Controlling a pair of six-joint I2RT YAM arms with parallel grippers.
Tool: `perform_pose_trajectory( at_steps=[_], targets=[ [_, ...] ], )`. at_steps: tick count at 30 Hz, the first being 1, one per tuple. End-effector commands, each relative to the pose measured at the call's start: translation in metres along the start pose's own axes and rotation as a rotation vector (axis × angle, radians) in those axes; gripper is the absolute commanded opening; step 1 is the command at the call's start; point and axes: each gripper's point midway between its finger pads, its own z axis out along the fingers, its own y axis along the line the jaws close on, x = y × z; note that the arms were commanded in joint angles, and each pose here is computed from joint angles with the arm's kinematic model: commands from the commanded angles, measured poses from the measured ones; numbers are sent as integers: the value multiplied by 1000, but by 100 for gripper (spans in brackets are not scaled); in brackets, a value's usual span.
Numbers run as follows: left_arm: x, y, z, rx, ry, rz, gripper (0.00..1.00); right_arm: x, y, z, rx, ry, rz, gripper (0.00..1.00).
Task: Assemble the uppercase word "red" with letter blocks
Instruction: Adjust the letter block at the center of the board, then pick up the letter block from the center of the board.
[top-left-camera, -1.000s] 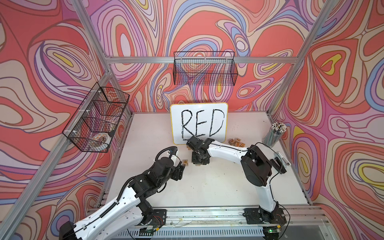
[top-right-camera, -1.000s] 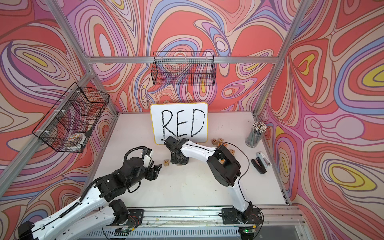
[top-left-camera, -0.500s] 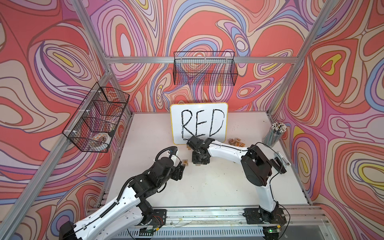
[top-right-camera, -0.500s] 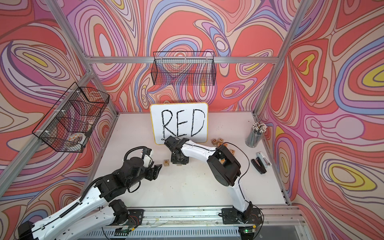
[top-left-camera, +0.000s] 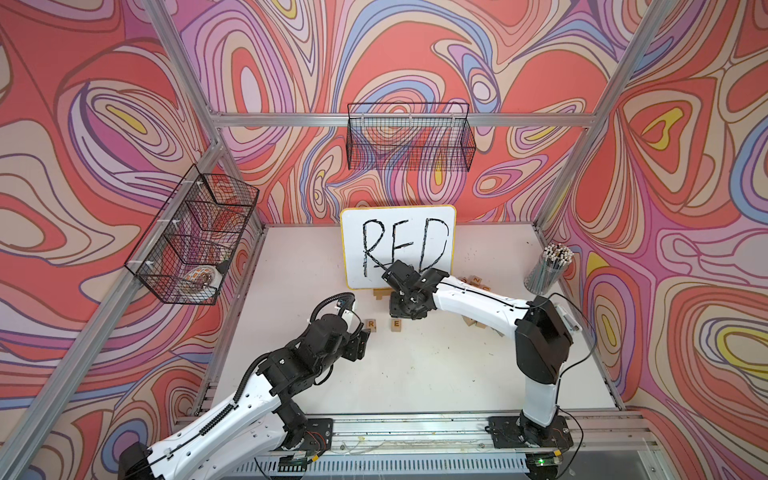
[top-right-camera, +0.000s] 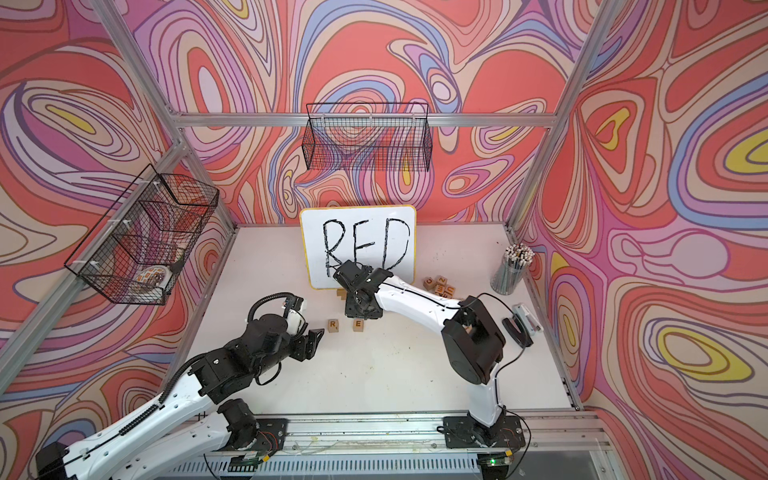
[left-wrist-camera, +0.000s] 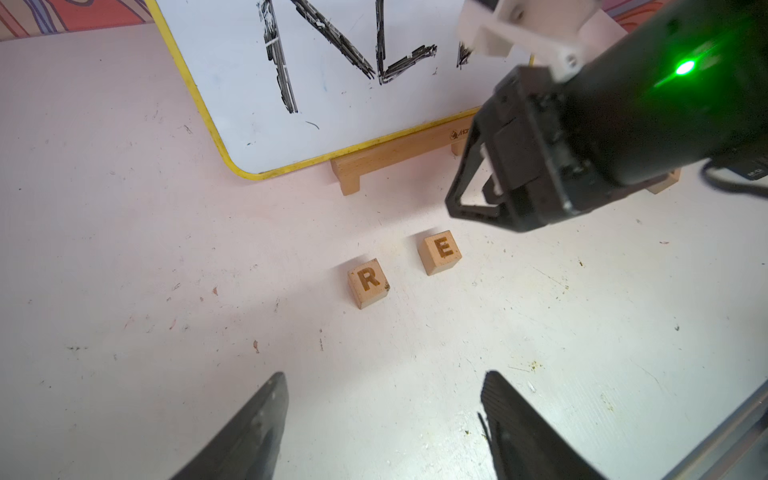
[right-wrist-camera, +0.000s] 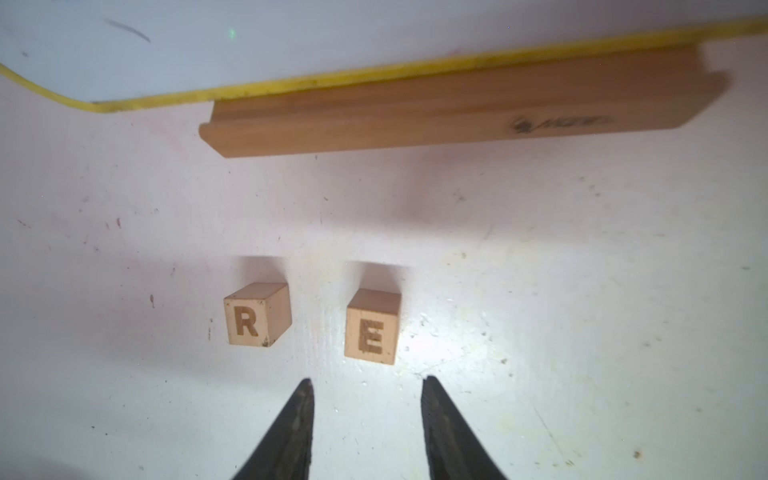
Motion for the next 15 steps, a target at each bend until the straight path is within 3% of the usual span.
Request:
perform_pose_trajectory(
  at_steps=[1,8,15],
  targets=[
    [-1,1,0,-5,-5,-1,76,-13,-60,-30,127,-53,-5,44],
    [-5,-4,2,15,-4,10,76,1,-191,-76,259,-75,184,44],
    [-13,-14,8,46,6,33,76,34,-278,-78,278,-30,471,44]
  ],
)
